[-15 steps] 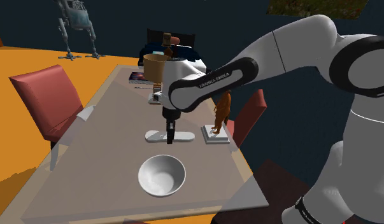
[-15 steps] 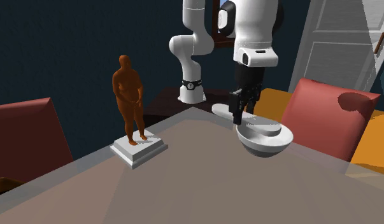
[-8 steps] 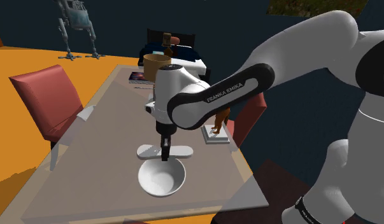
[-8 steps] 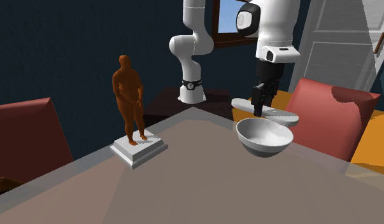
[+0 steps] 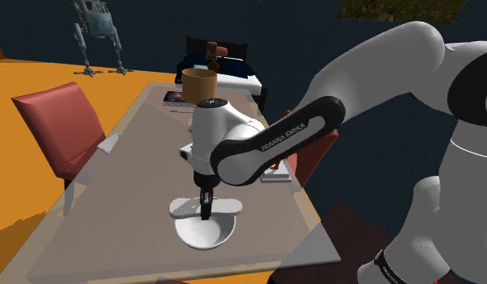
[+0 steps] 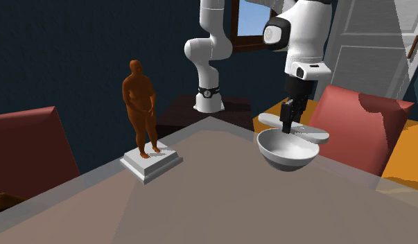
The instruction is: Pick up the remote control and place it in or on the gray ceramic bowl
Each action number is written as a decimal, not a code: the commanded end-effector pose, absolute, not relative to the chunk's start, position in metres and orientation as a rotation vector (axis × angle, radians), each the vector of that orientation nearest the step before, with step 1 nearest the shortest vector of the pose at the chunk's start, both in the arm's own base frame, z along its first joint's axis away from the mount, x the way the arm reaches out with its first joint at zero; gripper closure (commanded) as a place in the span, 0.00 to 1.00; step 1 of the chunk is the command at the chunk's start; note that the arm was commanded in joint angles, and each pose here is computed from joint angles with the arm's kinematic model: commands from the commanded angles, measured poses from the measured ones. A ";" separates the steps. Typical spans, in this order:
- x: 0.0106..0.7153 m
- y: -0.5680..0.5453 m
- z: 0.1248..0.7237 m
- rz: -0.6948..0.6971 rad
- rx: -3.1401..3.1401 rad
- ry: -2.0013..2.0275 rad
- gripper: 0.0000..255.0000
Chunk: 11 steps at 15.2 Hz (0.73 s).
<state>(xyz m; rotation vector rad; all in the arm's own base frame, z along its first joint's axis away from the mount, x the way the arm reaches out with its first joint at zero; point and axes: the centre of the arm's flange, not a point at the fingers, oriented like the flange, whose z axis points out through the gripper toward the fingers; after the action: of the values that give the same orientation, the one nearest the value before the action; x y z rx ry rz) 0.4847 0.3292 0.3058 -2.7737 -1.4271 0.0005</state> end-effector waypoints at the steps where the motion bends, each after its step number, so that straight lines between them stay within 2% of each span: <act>1: 0.485 0.328 0.296 -0.001 -2.774 -1.427 1.00; 7: 0.485 0.328 0.262 -0.001 -2.774 -1.427 1.00; 11: 0.485 0.328 0.262 -0.001 -2.774 -1.427 1.00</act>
<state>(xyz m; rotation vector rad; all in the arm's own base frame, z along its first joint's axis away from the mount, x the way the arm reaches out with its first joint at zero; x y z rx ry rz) 0.4850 0.3277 0.2628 -2.7743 -1.4262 -0.0004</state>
